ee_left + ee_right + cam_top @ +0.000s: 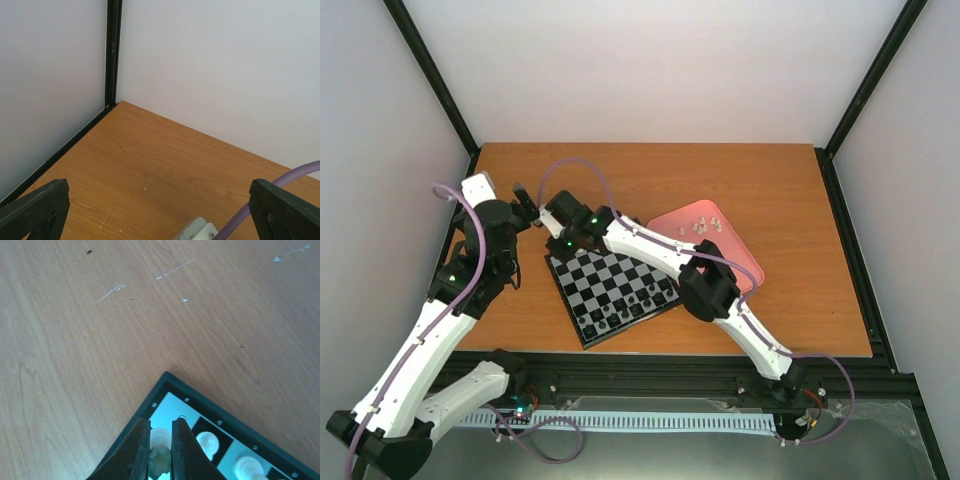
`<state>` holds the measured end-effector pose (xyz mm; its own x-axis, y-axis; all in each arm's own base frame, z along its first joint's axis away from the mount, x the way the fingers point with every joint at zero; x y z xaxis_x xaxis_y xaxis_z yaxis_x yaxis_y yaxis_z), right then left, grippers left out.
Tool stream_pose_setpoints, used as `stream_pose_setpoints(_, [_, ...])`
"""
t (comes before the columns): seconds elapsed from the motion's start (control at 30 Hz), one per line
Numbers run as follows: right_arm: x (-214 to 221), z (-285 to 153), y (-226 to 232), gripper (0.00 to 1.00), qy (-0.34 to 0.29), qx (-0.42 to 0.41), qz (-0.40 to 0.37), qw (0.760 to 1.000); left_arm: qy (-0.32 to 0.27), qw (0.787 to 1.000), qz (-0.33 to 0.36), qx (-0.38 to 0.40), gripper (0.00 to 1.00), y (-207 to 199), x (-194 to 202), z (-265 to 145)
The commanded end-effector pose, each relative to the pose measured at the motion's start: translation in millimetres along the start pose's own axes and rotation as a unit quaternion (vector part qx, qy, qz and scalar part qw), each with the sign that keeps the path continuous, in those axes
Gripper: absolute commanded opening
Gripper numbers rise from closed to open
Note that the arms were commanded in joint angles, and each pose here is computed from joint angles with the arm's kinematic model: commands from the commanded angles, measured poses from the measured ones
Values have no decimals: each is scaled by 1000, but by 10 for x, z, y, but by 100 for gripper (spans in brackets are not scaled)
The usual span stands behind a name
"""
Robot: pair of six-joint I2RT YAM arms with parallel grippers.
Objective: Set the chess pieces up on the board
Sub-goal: Place the chess piece on the chessboard.
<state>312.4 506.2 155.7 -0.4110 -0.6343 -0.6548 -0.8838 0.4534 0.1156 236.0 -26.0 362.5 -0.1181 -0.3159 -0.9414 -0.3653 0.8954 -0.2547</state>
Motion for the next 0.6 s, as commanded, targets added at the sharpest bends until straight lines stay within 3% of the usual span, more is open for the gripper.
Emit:
stream_pose_setpoints(0.0, [9, 86, 159, 3, 8, -22, -27, 999, -10, 1000, -15, -2, 100, 41, -75, -48])
stream_pose_setpoints(0.57, [140, 433, 93, 7, 27, 1, -38, 999, -16, 1000, -24, 5, 100, 70, -77, -85])
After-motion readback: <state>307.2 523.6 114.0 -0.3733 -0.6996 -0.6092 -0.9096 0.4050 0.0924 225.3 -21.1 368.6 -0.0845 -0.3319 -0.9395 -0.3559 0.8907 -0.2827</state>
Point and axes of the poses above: each gripper's point midway between its finger pads, its own z axis out along the fingers, its own y axis along the line the jaws close on, x = y × z, the point moved 6 cm from there along -z, back along the fingers, and after that the axes turned 1 degree about -z, right-handed, at the moved point
